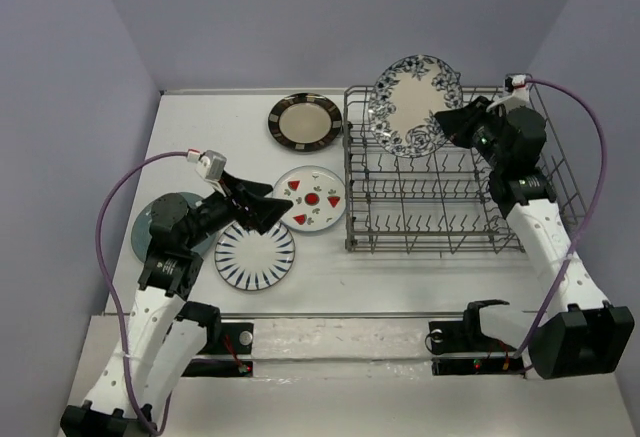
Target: Load the plates into the dish rack
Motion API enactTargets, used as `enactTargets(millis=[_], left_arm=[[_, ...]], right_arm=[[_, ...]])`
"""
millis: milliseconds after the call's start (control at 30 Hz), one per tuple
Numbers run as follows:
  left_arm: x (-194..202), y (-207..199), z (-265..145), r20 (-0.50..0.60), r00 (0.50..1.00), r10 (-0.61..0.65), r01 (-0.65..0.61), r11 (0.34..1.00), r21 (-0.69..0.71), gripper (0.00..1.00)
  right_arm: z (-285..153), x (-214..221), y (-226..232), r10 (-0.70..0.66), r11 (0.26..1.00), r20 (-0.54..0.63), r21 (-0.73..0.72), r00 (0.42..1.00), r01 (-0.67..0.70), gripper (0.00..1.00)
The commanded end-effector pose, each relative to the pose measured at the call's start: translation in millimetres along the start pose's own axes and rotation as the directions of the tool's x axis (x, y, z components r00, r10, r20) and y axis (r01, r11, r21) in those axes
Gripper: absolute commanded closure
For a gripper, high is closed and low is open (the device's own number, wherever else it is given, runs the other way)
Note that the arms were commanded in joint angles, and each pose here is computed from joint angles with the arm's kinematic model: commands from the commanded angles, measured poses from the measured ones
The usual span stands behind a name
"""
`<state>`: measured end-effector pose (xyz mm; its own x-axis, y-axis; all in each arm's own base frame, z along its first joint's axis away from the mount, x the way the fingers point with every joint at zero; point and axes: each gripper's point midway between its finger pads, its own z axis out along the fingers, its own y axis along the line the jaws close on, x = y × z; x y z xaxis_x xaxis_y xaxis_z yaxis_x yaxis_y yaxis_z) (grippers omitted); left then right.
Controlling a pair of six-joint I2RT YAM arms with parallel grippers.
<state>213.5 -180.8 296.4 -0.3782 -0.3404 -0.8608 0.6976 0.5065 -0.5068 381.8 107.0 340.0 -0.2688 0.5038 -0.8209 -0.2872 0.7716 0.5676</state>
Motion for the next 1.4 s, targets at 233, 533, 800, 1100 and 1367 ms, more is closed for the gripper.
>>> enactTargets(millis=[233, 533, 800, 1100, 1367], left_arm=[[32, -18, -7, -0.073, 0.978, 0.198, -0.199, 0.980, -0.007, 0.01], [36, -33, -13, -0.070, 0.971, 0.227, -0.227, 0.974, 0.010, 0.01], [37, -36, -14, -0.068, 0.971, 0.227, -0.227, 0.974, 0.011, 0.01], [38, -32, -14, -0.074, 0.972, 0.225, -0.226, 0.974, -0.008, 0.01], [39, -26, -11, -0.086, 0.972, 0.220, -0.224, 0.974, -0.037, 0.01]], right_arm=[[-68, -143, -69, -0.554, 0.667, 0.197, 0.686, 0.809, 0.289, 0.93], [-30, -167, -84, -0.726, 0.462, -0.023, 0.724, 0.687, 0.512, 0.93], [-8, -145, -106, -0.762, 0.385, -0.164, 0.662, 0.626, 0.643, 0.93], [10, -123, -130, -0.733, 0.407, -0.209, 0.628, 0.647, 0.663, 0.93], [24, -88, -162, -0.675, 0.437, -0.252, 0.620, 0.693, 0.651, 0.93]])
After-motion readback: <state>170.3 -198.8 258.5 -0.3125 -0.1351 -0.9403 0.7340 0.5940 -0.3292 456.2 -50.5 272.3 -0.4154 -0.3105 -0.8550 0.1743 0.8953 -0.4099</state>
